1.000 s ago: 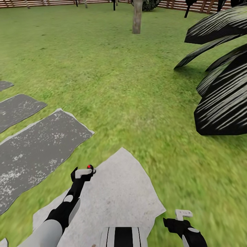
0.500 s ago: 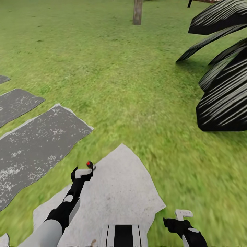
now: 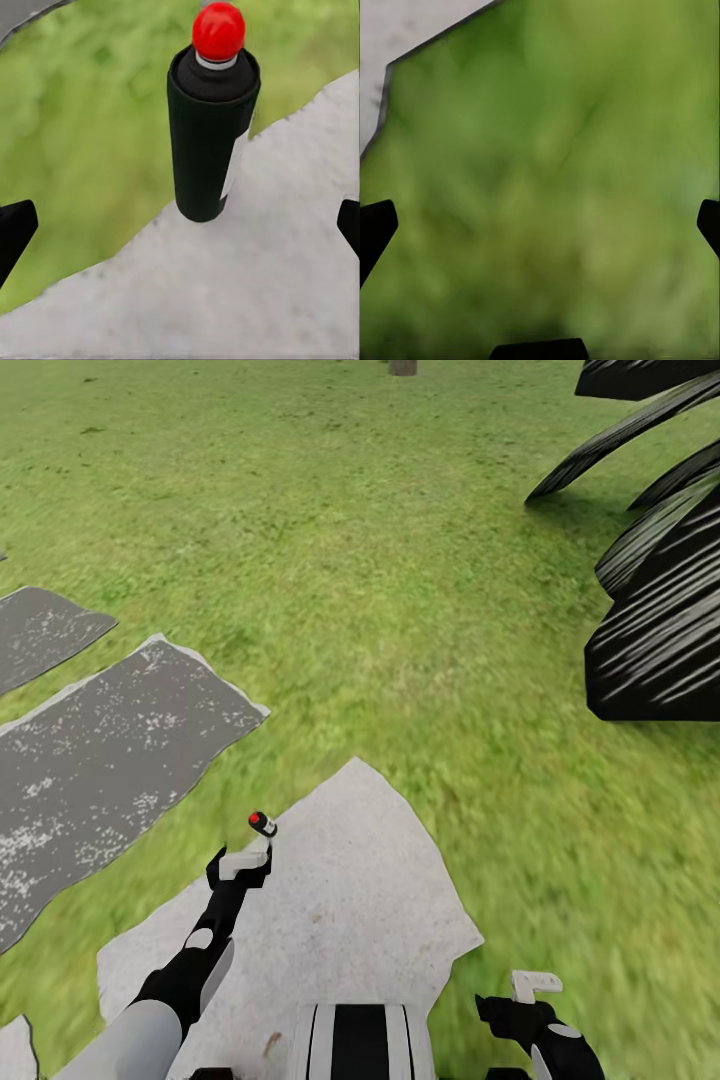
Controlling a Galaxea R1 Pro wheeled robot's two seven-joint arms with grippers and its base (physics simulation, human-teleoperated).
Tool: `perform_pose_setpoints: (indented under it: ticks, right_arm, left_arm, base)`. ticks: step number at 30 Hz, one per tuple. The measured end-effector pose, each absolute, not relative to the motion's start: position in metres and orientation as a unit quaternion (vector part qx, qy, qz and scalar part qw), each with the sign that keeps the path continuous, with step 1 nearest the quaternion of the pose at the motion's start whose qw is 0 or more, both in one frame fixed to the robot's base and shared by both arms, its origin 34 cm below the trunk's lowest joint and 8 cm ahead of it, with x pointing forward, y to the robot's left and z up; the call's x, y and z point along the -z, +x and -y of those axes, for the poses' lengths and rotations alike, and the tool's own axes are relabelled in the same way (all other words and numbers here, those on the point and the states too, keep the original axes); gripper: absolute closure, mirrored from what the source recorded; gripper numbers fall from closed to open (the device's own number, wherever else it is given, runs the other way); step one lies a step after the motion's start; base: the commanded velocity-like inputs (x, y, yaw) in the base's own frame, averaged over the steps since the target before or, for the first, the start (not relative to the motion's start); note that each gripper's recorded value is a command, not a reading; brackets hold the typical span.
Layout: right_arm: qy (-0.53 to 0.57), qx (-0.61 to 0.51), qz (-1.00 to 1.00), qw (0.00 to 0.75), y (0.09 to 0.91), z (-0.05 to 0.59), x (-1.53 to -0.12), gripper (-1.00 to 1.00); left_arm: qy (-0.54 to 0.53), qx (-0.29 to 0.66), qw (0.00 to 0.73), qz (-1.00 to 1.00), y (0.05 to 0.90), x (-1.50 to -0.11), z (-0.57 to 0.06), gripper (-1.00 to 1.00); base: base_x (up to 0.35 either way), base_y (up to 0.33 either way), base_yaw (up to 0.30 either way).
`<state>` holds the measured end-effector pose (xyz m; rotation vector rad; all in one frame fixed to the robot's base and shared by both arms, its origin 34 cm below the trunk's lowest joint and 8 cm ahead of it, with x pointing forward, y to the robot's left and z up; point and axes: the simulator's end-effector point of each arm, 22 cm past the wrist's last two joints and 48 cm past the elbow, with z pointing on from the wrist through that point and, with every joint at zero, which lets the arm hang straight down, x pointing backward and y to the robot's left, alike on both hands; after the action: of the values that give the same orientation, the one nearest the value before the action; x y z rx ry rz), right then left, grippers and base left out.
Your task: In the garden, pick up the pesticide atomizer on the floor and spray pesticide onto both trees until each tree trunk is fully covered.
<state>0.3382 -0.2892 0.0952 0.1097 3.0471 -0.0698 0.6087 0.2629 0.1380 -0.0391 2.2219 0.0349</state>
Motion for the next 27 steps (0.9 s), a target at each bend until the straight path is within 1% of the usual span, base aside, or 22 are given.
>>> perform_pose_setpoints:
  ticks: [8, 14, 23, 27]
  right_arm:
    - [0.034, 0.023, -0.998, 0.039, 0.3330, 0.2889, -0.0918, -1.00]
    - [0.034, 0.024, -0.998, 0.039, 0.3330, 0.2893, -0.0918, -1.00]
    - [0.033, 0.024, -0.998, 0.039, 0.3329, 0.2890, -0.0918, -1.00]
    - [0.033, 0.024, -0.998, 0.039, 0.3329, 0.2890, -0.0918, -1.00]
  left_arm:
    - [-0.016, -0.014, 0.438, -0.899, 0.6039, -0.1310, -0.2632, -1.00]
    - [-0.017, -0.015, 0.437, -0.899, 0.6037, -0.1308, -0.2635, -1.00]
    - [-0.017, -0.015, 0.438, -0.899, 0.6040, -0.1311, -0.2635, -1.00]
    - [-0.017, -0.015, 0.437, -0.899, 0.6038, -0.1308, -0.2637, -1.00]
  base:
    - [0.005, 0.000, 0.000]
    - [0.203, -0.109, 0.000]
    - [0.030, -0.016, 0.000]
    - [0.203, -0.001, 0.000]
